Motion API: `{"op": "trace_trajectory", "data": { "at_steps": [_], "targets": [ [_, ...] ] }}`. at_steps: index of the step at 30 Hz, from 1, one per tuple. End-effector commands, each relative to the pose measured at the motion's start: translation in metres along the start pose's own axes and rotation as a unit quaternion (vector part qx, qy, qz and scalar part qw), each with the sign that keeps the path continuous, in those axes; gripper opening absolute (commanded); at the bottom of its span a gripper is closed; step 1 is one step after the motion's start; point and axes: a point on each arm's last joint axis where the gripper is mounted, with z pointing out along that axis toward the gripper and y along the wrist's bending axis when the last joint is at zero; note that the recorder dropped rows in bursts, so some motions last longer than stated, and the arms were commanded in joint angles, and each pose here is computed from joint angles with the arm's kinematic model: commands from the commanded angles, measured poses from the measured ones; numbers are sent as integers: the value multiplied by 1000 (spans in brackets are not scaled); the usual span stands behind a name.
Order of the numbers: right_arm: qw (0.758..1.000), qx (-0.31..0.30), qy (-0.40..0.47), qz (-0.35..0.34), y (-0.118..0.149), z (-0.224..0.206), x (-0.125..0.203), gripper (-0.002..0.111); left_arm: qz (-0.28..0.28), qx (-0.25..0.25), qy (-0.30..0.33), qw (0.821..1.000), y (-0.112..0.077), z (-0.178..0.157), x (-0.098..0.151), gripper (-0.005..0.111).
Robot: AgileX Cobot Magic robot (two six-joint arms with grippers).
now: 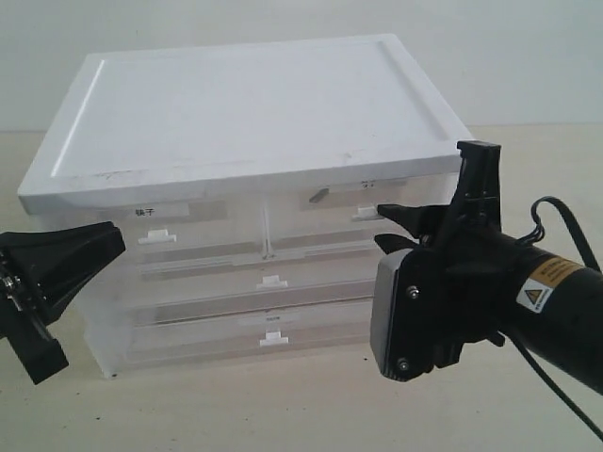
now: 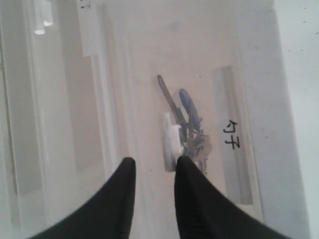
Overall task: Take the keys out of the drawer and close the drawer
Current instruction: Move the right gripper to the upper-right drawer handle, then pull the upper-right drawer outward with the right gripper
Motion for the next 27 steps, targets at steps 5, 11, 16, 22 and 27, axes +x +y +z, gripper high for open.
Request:
{"op": "trace_trajectory", "data": {
  "at_steps": [5,11,16,22,27],
  "targets": [
    [1000,-1,7,-6,6,8,2,0,-1,1,-5,1000,0,0,0,5],
    [999,-37,5,-8,10,5,1,0,6,-1,-6,1000,0,0,-1,5],
    [998,-65,-5,7,5,-7,-2,0,5,-8,-9,1000,2,0,-1,5],
    [994,-107,-18,30,-1,-28,-6,0,7,-8,-9,1000,2,0,-1,5],
    [990,-136,-23,31,-1,-38,-7,0,7,-8,-9,1000,2,0,-1,5]
  ]
}}
